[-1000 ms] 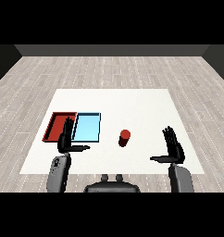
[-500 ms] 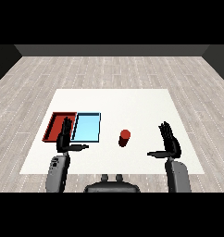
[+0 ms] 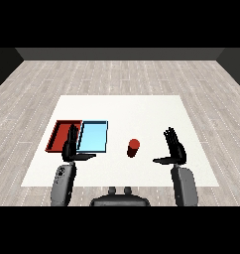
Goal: Pick the red can and put it in the red box
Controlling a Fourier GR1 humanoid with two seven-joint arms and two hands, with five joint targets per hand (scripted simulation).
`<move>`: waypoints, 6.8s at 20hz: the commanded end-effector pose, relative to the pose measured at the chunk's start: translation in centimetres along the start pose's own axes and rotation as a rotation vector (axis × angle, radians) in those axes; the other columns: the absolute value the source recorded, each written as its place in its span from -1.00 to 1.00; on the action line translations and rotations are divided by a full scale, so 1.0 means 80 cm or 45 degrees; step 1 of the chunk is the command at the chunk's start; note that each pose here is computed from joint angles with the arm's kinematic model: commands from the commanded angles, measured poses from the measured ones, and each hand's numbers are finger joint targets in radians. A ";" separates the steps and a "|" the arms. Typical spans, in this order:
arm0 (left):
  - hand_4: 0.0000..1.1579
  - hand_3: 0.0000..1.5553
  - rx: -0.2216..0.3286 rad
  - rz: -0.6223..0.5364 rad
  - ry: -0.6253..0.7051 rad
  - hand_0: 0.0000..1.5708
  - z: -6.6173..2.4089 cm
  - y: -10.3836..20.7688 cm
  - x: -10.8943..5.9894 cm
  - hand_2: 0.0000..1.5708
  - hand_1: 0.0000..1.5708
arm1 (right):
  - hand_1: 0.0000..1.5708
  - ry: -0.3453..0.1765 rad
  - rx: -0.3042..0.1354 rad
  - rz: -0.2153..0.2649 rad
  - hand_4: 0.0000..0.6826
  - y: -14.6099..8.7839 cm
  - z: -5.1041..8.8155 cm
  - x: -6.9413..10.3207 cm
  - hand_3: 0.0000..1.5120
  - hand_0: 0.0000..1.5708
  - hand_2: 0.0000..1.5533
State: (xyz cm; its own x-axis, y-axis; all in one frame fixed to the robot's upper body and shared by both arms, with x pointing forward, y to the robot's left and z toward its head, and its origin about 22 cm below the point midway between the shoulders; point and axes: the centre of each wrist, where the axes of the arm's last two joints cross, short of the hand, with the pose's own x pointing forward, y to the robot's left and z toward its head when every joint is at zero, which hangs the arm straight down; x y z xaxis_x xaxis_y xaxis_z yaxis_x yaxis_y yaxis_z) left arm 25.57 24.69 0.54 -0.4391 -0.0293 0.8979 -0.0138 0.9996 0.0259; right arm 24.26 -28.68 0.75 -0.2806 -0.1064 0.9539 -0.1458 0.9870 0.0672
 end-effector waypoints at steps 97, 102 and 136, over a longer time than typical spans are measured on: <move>-1.00 -1.00 -0.038 0.007 -0.019 -1.00 0.021 -0.018 -0.015 -1.00 -1.00 | 1.00 0.317 -0.119 0.065 0.77 0.163 -0.071 -0.110 0.88 1.00 0.92; -1.00 -1.00 -0.054 0.040 -0.039 -1.00 0.011 -0.002 -0.002 -1.00 -1.00 | 1.00 0.229 -0.097 0.082 0.77 0.161 -0.092 -0.069 0.86 1.00 0.90; -1.00 -1.00 -0.433 0.243 0.151 -1.00 -0.042 -0.135 0.038 -1.00 -1.00 | 1.00 -0.269 -0.125 0.071 0.85 0.211 -0.129 0.063 0.88 1.00 0.91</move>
State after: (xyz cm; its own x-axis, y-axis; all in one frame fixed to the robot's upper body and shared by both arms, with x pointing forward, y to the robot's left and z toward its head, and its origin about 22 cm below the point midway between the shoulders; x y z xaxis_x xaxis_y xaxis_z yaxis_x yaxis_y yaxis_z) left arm 25.81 14.16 5.17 -0.3248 0.1321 0.9365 0.3483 0.9373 -0.0114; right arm 29.50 -11.48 9.95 -0.4687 -0.0521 0.8818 -0.0285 0.9986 0.0439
